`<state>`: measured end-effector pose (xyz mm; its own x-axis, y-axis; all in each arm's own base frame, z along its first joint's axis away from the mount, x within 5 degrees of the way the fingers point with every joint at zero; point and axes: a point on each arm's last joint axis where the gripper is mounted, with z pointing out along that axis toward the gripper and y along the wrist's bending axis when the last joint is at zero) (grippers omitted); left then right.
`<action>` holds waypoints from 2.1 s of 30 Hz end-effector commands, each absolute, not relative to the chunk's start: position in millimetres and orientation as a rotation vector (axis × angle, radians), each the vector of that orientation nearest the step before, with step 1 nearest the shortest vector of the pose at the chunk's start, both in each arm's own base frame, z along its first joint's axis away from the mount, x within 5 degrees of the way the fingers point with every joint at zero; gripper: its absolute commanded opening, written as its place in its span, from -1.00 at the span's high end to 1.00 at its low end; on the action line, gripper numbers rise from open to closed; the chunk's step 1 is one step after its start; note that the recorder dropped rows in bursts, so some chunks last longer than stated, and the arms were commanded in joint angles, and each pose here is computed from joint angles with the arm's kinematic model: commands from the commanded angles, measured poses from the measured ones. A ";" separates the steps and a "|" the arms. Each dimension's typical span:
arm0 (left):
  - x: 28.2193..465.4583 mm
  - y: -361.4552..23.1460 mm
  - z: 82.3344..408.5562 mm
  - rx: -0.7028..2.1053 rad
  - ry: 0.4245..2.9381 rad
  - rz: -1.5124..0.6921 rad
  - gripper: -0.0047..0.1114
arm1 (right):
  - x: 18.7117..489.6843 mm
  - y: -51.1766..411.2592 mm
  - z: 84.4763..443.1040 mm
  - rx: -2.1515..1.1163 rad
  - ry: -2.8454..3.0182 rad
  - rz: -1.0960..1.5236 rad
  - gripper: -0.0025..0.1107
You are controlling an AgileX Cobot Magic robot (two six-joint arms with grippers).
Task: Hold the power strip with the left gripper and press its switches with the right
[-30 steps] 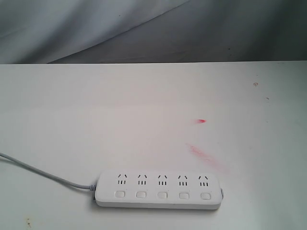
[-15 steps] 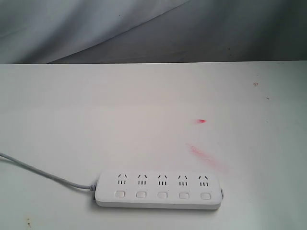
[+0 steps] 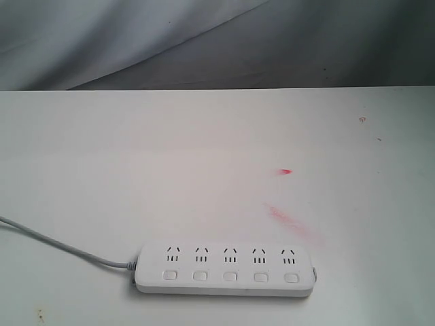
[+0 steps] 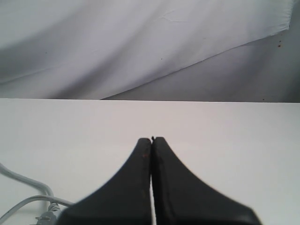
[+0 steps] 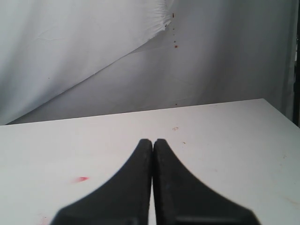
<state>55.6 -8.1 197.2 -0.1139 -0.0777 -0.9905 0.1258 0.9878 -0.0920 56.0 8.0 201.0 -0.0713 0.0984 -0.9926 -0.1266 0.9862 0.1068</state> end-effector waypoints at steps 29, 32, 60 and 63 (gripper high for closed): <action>55.6 -7.4 196.5 0.059 1.668 -0.140 0.92 | 55.9 7.5 200.6 -0.028 1.624 0.168 0.96; 55.7 -6.5 196.5 0.096 1.665 -0.092 0.92 | 55.9 7.5 200.6 -0.028 1.624 0.168 0.96; 56.0 -3.3 196.5 0.046 1.667 -0.050 0.92 | 55.9 7.5 200.6 -0.028 1.624 0.168 0.96; 56.0 -3.3 196.5 0.046 1.667 -0.050 0.92 | 55.9 7.5 200.6 -0.028 1.624 0.168 0.96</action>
<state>56.1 -3.0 197.1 -0.1032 0.0011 -0.9947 0.0551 0.9985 -0.0046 56.0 8.0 201.0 -0.0713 0.0984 -0.9926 -0.1266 0.9862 0.1068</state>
